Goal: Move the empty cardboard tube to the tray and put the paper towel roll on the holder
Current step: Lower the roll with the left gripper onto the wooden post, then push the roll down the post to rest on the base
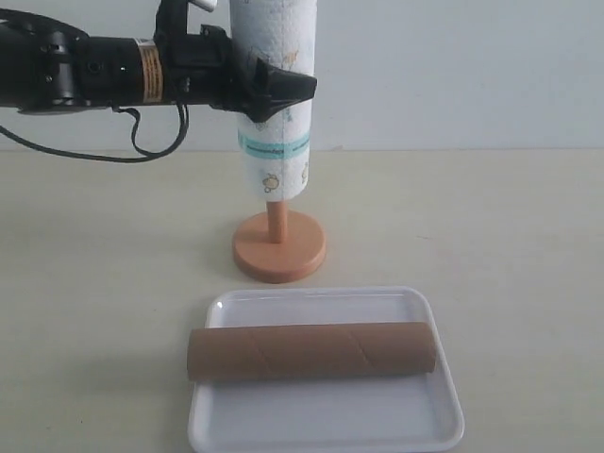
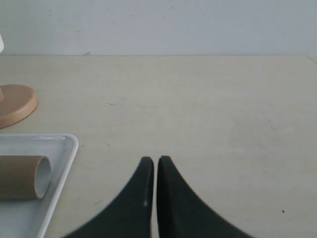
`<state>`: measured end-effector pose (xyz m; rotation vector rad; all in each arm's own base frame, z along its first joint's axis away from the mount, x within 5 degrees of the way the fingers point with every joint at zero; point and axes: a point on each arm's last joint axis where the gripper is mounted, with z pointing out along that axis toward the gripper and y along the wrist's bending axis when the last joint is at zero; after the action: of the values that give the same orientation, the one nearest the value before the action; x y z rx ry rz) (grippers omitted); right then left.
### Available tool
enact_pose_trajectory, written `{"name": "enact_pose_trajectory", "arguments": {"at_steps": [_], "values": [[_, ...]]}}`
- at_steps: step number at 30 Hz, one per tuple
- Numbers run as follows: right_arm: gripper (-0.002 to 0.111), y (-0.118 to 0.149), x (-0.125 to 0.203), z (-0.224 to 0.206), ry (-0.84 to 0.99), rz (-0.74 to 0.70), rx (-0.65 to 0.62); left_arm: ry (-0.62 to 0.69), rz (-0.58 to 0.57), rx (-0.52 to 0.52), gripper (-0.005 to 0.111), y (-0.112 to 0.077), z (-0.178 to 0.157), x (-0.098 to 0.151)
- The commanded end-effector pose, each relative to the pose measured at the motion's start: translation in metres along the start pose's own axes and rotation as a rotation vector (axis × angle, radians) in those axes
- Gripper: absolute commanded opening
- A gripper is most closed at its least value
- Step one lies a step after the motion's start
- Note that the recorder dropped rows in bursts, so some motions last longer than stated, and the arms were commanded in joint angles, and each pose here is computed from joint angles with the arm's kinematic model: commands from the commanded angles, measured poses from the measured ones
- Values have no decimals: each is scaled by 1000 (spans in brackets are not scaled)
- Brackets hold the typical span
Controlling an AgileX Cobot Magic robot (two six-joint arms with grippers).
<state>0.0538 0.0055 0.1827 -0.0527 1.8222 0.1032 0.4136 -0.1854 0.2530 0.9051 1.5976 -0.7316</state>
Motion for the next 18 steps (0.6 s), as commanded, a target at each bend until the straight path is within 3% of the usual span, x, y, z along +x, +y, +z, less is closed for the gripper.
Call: {"name": "enact_pose_trajectory", "arguments": {"at_steps": [1, 10, 18], "values": [[3, 0, -3, 0, -30, -8, 3, -15, -37, -1, 4, 3, 7, 12], [3, 0, -2, 0, -28, -8, 4, -14, -96, 19, 4, 10, 26, 57], [3, 0, -2, 0, -28, -8, 4, 16, -89, 24, 4, 12, 33, 79]]}}
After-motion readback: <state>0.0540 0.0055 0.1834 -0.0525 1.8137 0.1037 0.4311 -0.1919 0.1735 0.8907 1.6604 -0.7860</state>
